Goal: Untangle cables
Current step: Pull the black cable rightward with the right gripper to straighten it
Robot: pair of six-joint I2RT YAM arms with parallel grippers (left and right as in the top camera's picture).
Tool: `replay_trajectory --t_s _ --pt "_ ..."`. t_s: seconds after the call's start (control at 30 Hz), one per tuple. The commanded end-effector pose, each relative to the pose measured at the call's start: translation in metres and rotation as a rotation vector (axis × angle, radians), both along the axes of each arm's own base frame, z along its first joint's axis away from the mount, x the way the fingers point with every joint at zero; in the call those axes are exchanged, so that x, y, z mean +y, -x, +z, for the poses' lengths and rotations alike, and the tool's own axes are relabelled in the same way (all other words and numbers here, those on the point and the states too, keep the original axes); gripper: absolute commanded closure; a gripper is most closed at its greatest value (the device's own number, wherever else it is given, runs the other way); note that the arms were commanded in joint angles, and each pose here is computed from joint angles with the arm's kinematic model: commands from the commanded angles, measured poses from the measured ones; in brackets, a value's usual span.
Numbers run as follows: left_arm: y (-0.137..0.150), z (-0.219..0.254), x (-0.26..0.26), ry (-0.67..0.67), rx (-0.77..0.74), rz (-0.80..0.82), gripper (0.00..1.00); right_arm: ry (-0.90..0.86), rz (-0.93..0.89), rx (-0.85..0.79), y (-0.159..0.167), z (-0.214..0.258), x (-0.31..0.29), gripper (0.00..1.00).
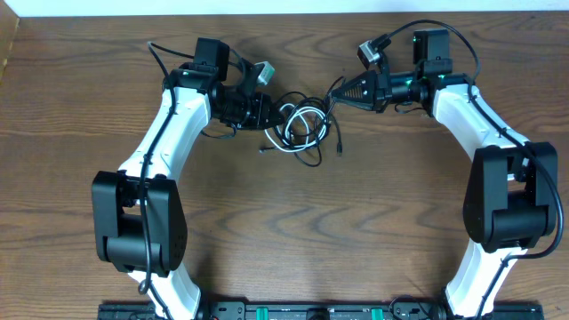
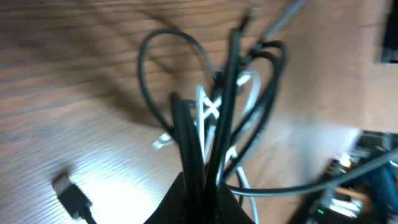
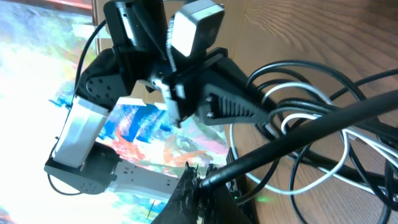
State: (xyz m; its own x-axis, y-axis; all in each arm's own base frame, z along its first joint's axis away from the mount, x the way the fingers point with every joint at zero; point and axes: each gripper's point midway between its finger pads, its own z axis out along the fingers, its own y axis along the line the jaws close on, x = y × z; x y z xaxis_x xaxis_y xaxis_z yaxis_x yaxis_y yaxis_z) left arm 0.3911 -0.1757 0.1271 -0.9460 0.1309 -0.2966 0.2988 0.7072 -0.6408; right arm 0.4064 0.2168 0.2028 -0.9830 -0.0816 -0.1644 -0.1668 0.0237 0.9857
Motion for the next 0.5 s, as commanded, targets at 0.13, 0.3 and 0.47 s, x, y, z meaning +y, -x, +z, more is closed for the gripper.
replay_trajectory --t_s 0.13,0.3,0.47 --pt "-0.020 -0.048 0.056 -0.333 0.091 0.281 0.92 -0.030 -0.056 0.026 -0.014 0.007 -0.034 0.99" --pt "-0.023 -0.080 0.084 -0.488 0.164 0.423 0.92 -0.030 -0.112 0.045 -0.023 0.007 -0.057 0.99" --pt "-0.019 -0.101 0.087 -0.520 0.213 0.424 0.92 -0.032 -0.188 0.057 -0.034 0.007 -0.090 0.99"
